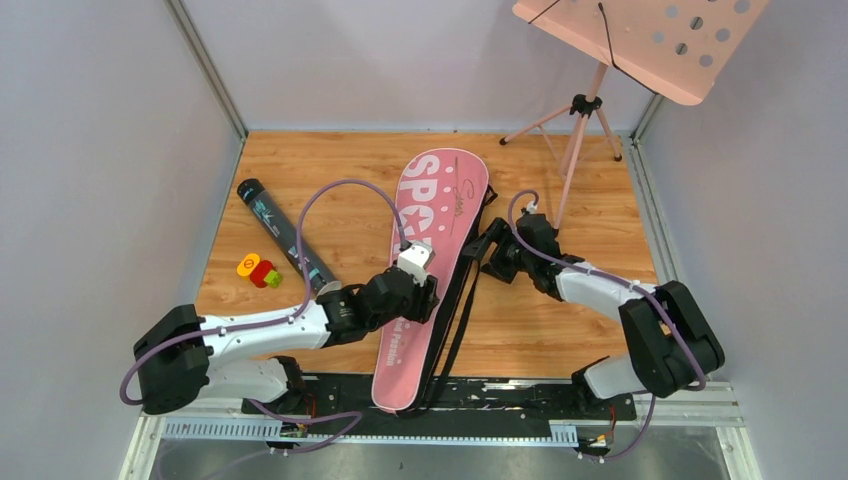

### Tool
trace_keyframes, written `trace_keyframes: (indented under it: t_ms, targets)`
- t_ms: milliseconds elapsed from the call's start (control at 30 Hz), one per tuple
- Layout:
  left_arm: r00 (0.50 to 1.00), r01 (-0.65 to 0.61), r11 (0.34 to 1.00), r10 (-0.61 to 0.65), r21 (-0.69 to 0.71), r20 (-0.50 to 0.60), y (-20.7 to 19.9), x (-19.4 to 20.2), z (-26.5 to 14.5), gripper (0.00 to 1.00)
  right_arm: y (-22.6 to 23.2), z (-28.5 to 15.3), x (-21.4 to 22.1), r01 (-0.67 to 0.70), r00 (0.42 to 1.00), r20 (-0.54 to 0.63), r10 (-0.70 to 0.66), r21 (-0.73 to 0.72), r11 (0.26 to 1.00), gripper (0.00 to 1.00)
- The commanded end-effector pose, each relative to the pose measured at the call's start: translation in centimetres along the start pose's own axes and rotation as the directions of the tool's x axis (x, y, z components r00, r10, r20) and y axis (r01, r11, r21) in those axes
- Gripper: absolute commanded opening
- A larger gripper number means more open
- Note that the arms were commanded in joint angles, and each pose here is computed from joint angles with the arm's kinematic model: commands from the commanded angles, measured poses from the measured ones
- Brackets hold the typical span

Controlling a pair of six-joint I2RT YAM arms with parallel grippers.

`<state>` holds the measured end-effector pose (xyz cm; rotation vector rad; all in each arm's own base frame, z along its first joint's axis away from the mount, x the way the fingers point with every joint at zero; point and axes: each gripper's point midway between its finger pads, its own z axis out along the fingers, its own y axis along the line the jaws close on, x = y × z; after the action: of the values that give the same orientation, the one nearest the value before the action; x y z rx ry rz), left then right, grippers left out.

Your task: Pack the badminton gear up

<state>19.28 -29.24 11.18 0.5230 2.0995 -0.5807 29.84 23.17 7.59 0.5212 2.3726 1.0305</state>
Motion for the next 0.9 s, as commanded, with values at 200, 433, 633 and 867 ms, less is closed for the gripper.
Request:
trace_keyframes:
  t_ms: [200,433,633,867]
  targets:
    - [0.997,-0.047,0.998,0.045,-0.033,-0.064,0.5,0.9,0.9,0.5,0.4,0.6,-1.6,0.025,0.998,0.05,-0.025,0.011,1.0,0.73]
    - [0.985,-0.08,0.996,0.072,-0.043,-0.157,0.6,3.5,2.7,0.45,0.7,0.6,-2.6,0.06,0.996,0.064,-0.061,0.024,0.998,0.62]
    - [0.982,-0.096,0.991,0.078,-0.096,-0.174,1.6,4.2,3.3,0.46,-1.7,0.2,-3.2,0.07,0.994,0.068,-0.084,0.181,0.981,0.69]
    - [0.978,-0.104,0.988,0.08,-0.113,-0.195,1.9,5.1,3.9,0.46,0.0,0.8,-3.1,0.057,0.993,0.099,-0.061,0.047,0.997,0.7]
